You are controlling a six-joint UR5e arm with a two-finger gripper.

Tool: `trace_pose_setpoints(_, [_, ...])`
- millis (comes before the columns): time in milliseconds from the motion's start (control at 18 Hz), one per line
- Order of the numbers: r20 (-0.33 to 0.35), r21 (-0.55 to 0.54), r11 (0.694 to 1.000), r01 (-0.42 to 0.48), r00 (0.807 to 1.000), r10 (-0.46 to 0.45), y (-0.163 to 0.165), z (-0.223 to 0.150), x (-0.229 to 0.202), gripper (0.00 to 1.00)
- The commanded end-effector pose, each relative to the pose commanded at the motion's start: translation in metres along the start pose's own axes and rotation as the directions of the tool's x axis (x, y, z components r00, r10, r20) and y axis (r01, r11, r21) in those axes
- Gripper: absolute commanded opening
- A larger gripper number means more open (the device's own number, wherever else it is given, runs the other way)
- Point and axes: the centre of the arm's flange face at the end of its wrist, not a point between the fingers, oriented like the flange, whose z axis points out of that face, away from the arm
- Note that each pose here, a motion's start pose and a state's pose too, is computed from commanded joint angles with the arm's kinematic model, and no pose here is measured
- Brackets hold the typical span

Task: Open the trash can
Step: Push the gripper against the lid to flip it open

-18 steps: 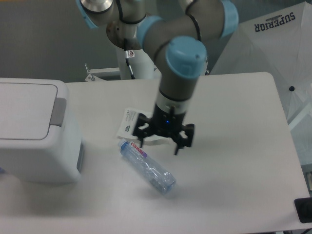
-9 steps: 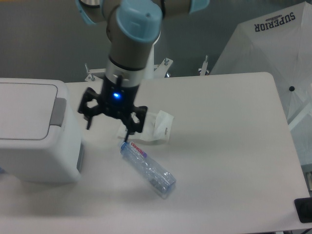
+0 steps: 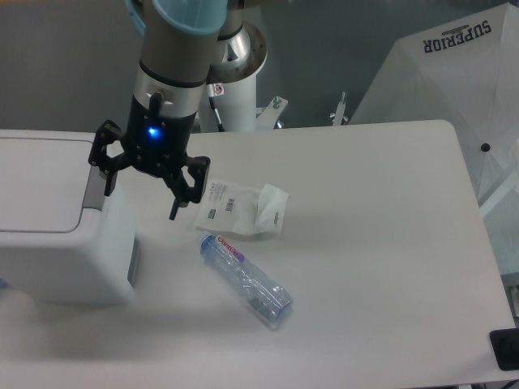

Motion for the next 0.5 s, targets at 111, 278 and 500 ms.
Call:
trace_pose_setpoints(111, [-0.006, -0.015, 1.0, -0.007, 1.0, 0.007, 0.003, 0.008, 0.006, 1.0])
trace_pose_setpoints(278, [-0.009, -0.027, 1.0, -0.004, 1.0, 0.004, 0.007, 0.014, 0.006, 1.0])
trace_pose_setpoints(500, [-0.013, -0.038, 0.999, -0.001, 1.0, 0.0, 0.011, 0.019, 0.006, 1.0])
